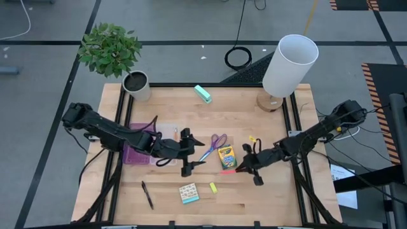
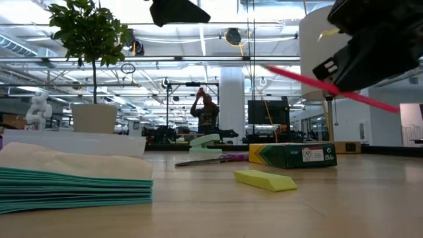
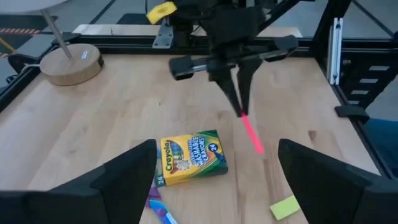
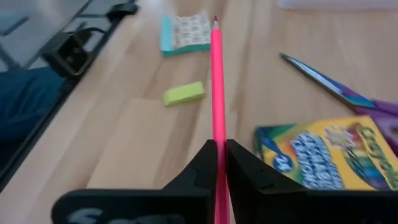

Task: Pack school essentials
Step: Put the pink pencil into the purple supply box

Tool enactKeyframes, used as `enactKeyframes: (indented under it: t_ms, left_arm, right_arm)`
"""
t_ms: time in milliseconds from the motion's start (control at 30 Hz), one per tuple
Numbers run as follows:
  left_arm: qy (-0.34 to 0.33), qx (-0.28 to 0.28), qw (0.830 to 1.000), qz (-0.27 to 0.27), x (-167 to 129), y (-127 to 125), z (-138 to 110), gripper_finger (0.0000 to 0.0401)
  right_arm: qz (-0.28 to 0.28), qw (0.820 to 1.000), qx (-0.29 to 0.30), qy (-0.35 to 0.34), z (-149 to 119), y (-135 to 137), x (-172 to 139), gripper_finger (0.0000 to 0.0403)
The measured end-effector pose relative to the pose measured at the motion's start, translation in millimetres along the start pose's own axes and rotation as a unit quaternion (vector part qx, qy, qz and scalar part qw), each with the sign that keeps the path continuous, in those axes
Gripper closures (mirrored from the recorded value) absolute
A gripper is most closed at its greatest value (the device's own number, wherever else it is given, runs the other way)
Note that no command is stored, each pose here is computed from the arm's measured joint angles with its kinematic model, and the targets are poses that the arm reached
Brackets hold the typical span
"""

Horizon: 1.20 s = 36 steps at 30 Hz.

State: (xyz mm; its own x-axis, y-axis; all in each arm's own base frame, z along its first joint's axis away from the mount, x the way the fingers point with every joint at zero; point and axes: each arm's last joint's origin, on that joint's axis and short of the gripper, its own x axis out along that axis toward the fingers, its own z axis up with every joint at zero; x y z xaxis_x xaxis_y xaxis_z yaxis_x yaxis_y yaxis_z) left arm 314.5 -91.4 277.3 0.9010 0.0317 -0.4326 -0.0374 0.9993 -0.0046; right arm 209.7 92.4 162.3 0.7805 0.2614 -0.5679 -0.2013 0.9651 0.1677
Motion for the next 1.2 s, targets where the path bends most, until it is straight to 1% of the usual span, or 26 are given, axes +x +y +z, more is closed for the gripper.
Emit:
enactKeyframes:
  t_ms: [233,300,400,500,600,700,800,833,900,967,1033,1100,1200]
  left_arm:
    - [0.009,-0.003,1.000,0.002,8,-1,-3,0.0061]
    - [0.033,0.004,0.999,0.004,14,-3,-7,0.0061]
    - [0.042,0.015,0.999,0.005,27,-8,-2,0.0061]
    - [0.068,0.031,0.997,0.009,44,-14,3,0.0061]
    - [0.109,0.058,0.992,0.013,64,-20,3,0.0061]
    - [0.133,0.078,0.988,0.016,82,-26,4,0.0061]
    - [0.149,0.084,0.985,0.021,101,-26,3,0.0061]
    - [0.162,0.085,0.983,0.026,105,-24,1,0.0061]
    - [0.168,0.078,0.982,0.034,115,-20,1,0.0061]
    - [0.184,0.072,0.979,0.041,119,-15,-2,0.0061]
    - [0.189,0.060,0.980,0.035,124,-11,-4,0.0064]
    - [0.203,0.053,0.977,0.031,126,-8,-8,0.0074]
    - [0.200,0.039,0.979,0.026,132,-4,-9,0.0101]
  right_arm:
    - [-0.024,0.999,0.046,-0.005,3,-14,1,0.0388]
    - [-0.030,0.998,0.056,-0.006,4,-17,1,0.0386]
    - [-0.037,0.997,0.064,-0.008,5,-21,1,0.0385]
    - [-0.043,0.997,0.068,-0.010,5,-24,1,0.0384]
    - [-0.046,0.996,0.070,-0.010,6,-26,1,0.0384]
    - [-0.047,0.996,0.070,-0.010,6,-27,1,0.0383]
    - [-0.047,0.996,0.070,-0.010,6,-27,1,0.0383]
    - [-0.047,0.996,0.070,-0.010,6,-27,1,0.0383]
    - [-0.047,0.996,0.069,-0.009,6,-27,1,0.0383]
    - [-0.048,0.996,0.070,-0.009,6,-27,1,0.0383]
    - [-0.049,0.996,0.072,-0.006,5,-27,1,0.0383]
    - [-0.049,0.996,0.072,-0.007,5,-27,1,0.0383]
    - [-0.055,0.996,0.072,-0.007,5,-27,1,0.0383]
